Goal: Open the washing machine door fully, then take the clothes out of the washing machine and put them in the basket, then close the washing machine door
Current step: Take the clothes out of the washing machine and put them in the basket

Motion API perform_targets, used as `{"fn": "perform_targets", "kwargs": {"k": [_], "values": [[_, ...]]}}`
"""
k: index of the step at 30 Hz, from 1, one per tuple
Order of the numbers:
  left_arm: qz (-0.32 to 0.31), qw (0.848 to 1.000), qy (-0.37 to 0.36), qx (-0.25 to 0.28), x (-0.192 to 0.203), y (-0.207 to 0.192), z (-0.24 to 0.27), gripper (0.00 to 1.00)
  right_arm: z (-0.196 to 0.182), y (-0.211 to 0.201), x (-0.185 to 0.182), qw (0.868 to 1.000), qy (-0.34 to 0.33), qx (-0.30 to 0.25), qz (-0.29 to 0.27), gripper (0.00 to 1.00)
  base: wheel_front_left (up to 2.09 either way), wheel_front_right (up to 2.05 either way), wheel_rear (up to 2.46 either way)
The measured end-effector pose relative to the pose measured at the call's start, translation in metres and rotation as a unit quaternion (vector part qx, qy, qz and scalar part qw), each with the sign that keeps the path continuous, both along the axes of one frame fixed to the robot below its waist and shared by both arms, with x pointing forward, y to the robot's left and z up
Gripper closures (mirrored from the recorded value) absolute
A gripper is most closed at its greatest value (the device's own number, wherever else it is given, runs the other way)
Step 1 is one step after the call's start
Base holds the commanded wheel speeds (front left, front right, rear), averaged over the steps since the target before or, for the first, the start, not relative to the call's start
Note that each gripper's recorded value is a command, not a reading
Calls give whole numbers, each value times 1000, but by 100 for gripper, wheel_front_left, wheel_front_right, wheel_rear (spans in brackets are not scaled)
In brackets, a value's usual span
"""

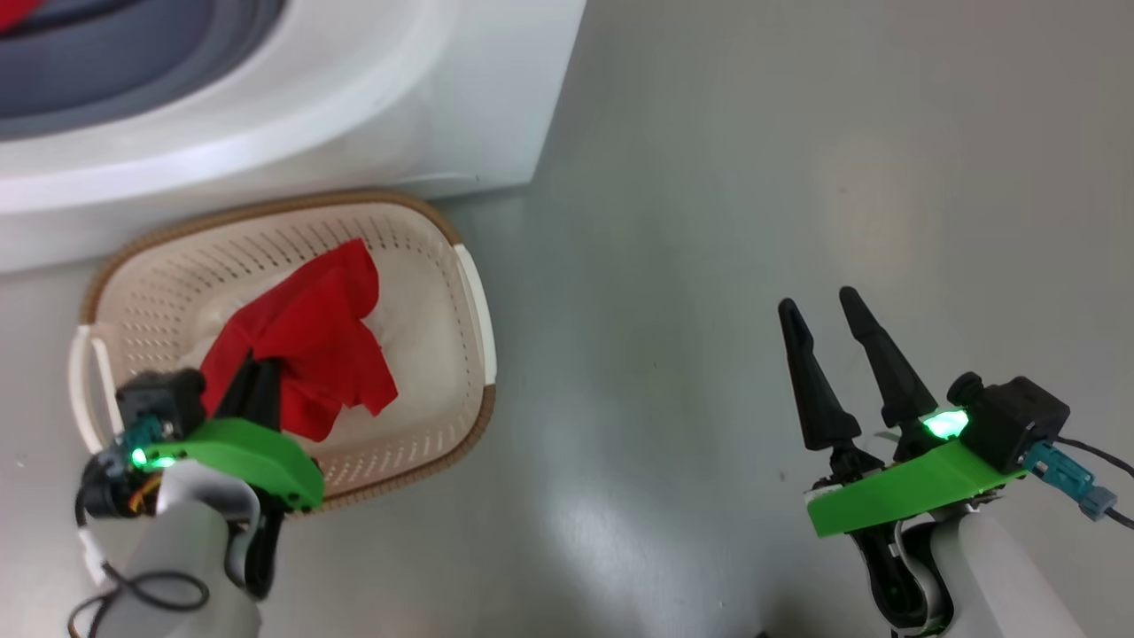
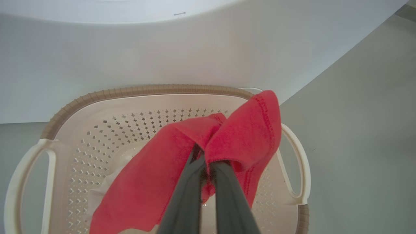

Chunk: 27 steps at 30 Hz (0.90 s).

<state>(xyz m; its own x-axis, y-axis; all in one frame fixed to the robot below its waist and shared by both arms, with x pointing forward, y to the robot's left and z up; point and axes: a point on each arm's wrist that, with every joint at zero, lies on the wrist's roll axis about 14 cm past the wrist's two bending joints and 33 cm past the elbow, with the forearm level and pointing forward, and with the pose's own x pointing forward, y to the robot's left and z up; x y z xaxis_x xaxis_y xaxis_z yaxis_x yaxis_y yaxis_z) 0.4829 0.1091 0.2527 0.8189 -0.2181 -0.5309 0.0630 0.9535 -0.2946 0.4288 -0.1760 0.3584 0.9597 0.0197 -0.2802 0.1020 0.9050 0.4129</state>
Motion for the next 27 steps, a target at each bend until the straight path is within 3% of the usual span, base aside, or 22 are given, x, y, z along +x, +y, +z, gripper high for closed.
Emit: {"fn": "perform_targets", "kwargs": {"k": [14, 24, 25, 27], "values": [[-7, 996, 89, 9, 7, 0, -71, 100, -40, 4, 10, 999, 38, 3, 9, 0, 0, 0, 0], [-4, 993, 114, 5, 2, -2, -93, 100, -52, 2, 17, 999, 44, 0, 8, 0, 0, 0, 0], [-4, 993, 114, 5, 2, -2, -93, 96, -52, 2, 17, 999, 44, 0, 8, 0, 0, 0, 0], [-1, 993, 114, 6, 2, 0, -92, 62, -52, 3, 17, 999, 43, 0, 9, 0, 0, 0, 0]]}}
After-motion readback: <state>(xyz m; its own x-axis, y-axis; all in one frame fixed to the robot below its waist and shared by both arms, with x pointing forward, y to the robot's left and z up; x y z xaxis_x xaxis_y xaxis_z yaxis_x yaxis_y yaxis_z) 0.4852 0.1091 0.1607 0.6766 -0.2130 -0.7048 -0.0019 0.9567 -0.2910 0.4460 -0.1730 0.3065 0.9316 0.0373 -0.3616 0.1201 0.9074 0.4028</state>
